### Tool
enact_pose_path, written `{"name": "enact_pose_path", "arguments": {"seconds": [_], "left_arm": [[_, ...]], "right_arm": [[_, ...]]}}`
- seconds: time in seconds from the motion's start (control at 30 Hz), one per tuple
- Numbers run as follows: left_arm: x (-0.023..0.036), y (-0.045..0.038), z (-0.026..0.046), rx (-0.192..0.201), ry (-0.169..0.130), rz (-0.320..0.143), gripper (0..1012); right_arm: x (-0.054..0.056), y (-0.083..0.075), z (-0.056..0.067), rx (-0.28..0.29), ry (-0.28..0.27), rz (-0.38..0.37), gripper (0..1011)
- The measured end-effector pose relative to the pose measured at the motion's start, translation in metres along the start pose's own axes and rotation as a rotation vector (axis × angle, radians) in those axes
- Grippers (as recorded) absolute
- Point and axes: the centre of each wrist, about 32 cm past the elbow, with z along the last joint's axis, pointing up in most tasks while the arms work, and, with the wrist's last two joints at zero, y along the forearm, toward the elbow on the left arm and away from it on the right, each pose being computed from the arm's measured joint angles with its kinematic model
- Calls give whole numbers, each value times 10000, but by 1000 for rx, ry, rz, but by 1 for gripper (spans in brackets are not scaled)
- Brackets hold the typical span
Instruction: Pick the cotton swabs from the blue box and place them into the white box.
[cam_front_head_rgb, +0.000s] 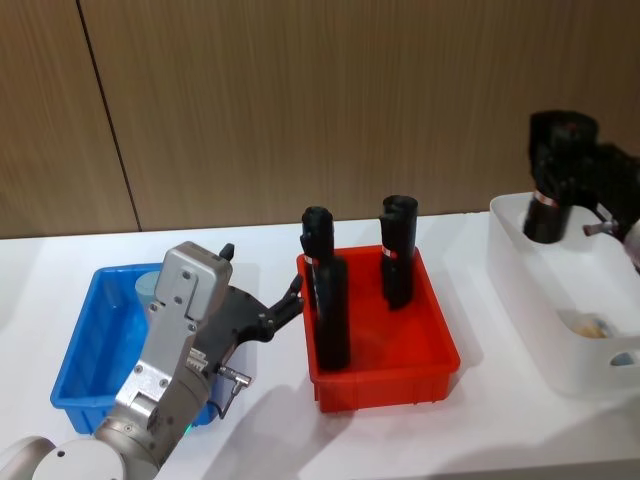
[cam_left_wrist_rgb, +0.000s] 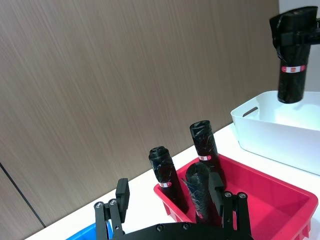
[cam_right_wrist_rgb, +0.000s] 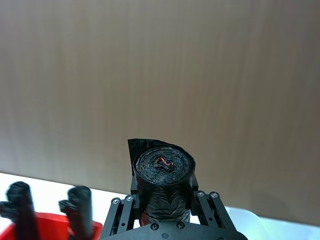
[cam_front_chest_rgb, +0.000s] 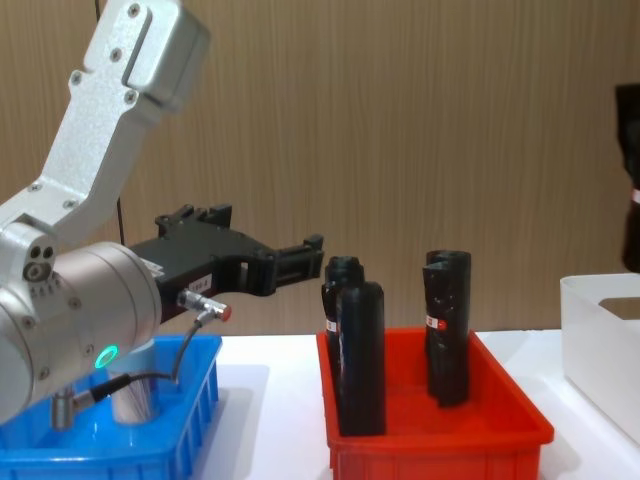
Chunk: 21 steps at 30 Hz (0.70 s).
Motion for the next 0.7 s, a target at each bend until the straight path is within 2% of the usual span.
{"name": "enact_pose_path", "arguments": {"seconds": [0.37, 0.7], "left_arm": [[0, 0, 0, 0, 0, 0, 1003], [0, 0, 0, 0, 0, 0, 1003]], "right_arm": [[209, 17, -181, -90, -5, -90, 509], [320, 49, -355, -158, 8, -124, 509]]}}
